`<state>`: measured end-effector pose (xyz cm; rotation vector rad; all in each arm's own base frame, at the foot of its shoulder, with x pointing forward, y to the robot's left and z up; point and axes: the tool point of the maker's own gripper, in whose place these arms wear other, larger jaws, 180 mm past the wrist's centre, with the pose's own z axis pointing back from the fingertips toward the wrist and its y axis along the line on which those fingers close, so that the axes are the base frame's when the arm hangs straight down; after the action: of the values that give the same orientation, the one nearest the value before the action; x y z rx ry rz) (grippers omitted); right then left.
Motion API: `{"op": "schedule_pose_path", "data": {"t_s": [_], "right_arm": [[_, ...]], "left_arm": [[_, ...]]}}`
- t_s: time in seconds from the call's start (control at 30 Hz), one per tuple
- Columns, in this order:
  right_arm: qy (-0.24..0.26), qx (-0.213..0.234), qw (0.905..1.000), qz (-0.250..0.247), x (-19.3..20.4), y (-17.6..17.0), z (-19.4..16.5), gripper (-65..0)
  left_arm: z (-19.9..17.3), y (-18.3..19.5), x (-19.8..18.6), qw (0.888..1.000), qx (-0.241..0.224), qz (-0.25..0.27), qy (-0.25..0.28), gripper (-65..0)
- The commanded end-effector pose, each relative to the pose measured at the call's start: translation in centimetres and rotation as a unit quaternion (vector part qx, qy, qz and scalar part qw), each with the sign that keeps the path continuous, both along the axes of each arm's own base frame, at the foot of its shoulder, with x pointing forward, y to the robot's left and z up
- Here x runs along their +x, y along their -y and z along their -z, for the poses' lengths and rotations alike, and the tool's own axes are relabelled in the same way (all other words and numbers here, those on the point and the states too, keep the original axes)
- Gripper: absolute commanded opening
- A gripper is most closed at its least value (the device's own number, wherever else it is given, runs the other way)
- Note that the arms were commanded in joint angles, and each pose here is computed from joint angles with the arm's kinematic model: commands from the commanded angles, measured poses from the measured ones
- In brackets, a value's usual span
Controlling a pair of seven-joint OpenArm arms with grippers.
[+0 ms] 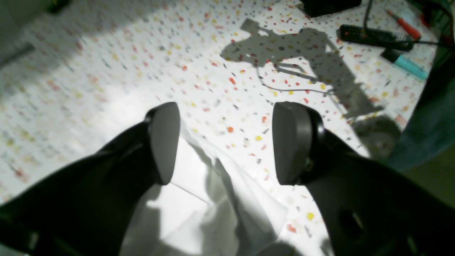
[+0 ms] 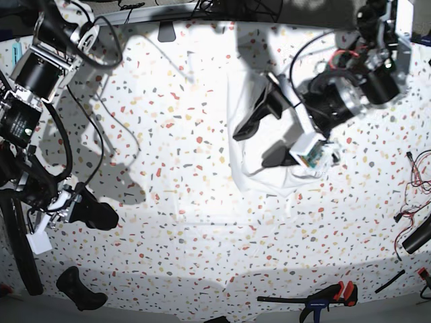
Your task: Fold the T-shirt properly
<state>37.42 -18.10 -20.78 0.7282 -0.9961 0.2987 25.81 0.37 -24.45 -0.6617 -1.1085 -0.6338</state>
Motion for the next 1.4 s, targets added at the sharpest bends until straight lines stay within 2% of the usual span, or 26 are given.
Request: {"op": "schedule_pose_path", "data": {"t_s": [0.0, 0.07, 0.23, 0.3, 0.43, 0.53, 0.73, 0.9, 1.1, 1.37], "right_arm": [[0.033, 0.004, 0.9995, 0.001, 0.5, 0.2, -2.0, -44.4], [0.032, 0.004, 0.9995, 0.001, 0.5, 0.2, -2.0, -44.4], [0.036, 0.008, 0.9993, -0.002, 0.5, 0.1, -2.3, -44.4], [0.036, 0.009, 0.9993, -0.003, 0.5, 0.1, -2.2, -44.4], [0.035, 0.008, 0.9994, -0.002, 0.5, 0.1, -2.2, -44.4], [0.035, 0.007, 0.9994, -0.002, 0.5, 0.1, -2.2, -44.4], [0.035, 0.008, 0.9994, -0.001, 0.5, 0.1, -2.2, -44.4], [0.035, 0.008, 0.9994, -0.002, 0.5, 0.1, -2.2, -44.4], [0.035, 0.008, 0.9994, -0.002, 0.5, 0.1, -2.2, -44.4], [0.035, 0.008, 0.9994, -0.002, 0.5, 0.1, -2.2, -44.4]], "left_arm": [[0.1, 0.0, 0.4, 1.0, -0.014, -0.004, -0.005, -25.9], [3.1, -0.4, 0.9, 0.999, -0.001, -0.02, -0.043, -25.9], [9.5, -3.5, 1.6, 0.989, 0.105, -0.055, -0.084, -25.9], [9.4, -4.1, 1.8, 0.989, 0.114, -0.059, -0.08, -25.9], [7.0, -4.4, 2.7, 0.991, 0.116, -0.053, -0.042, -25.9], [6.2, -5.3, 3.7, 0.989, 0.136, -0.054, -0.021, -25.9], [7.2, -9.6, 4.4, 0.97, 0.233, -0.065, 0.014, -25.9], [9.0, -13.9, 4.9, 0.956, 0.285, -0.07, -0.004, -25.9], [9.8, -18.7, 6.6, 0.94, 0.324, -0.107, -0.019, -25.9], [8.7, -20.9, 8.2, 0.929, 0.349, -0.121, -0.01, -25.9]]}}
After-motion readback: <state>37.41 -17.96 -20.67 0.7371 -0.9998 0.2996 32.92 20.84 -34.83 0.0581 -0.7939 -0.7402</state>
